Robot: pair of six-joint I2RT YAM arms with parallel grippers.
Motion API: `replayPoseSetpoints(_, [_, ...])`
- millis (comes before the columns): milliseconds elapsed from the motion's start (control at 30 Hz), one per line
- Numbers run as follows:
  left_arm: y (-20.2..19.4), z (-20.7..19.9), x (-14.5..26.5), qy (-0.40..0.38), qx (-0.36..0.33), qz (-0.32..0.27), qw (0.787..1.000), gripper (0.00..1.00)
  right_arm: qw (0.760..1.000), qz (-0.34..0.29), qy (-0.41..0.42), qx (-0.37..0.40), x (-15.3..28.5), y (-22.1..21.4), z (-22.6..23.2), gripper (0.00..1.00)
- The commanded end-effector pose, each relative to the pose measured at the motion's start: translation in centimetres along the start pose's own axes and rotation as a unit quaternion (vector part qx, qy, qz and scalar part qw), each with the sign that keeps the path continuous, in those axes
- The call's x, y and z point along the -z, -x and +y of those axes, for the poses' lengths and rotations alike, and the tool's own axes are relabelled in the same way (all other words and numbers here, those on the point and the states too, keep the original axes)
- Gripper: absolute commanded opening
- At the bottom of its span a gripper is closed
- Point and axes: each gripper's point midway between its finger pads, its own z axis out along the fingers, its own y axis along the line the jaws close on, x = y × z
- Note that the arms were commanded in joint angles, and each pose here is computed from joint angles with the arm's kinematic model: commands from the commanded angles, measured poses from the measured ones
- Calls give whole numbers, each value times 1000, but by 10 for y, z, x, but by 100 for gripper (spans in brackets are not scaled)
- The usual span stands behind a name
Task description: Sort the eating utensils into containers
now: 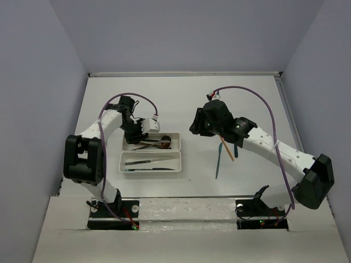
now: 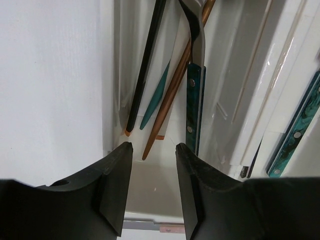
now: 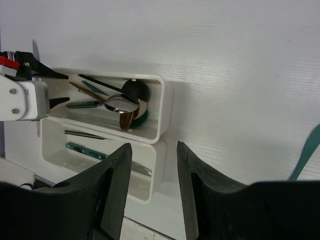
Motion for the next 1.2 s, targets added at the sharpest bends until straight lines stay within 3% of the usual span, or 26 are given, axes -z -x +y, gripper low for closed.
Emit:
replayPoseSetpoints(0, [5, 12, 10, 23, 2, 0, 1000, 52, 1000, 3, -2, 8, -4, -3, -3, 47])
replayPoseSetpoints(200, [28, 23, 35, 69, 11, -42, 997, 52, 997, -6, -78, 3, -7, 1, -38, 51])
replayPoseSetpoints(333, [46, 43, 58, 134, 70, -80, 985, 52, 985, 13, -167, -43, -11, 13, -123, 51])
replayPoseSetpoints(533, [47, 66, 88, 211, 164, -124, 956, 53, 951, 65, -291, -75, -20, -14, -225, 50])
replayPoseSetpoints(900, [25, 54, 95, 250, 180, -142, 941, 55, 909, 146, -382, -84, -40, -65, -273, 44])
replayPoseSetpoints(1167, [23, 47, 97, 253, 173, -143, 941, 56, 896, 144, -411, -80, -50, -65, -285, 36])
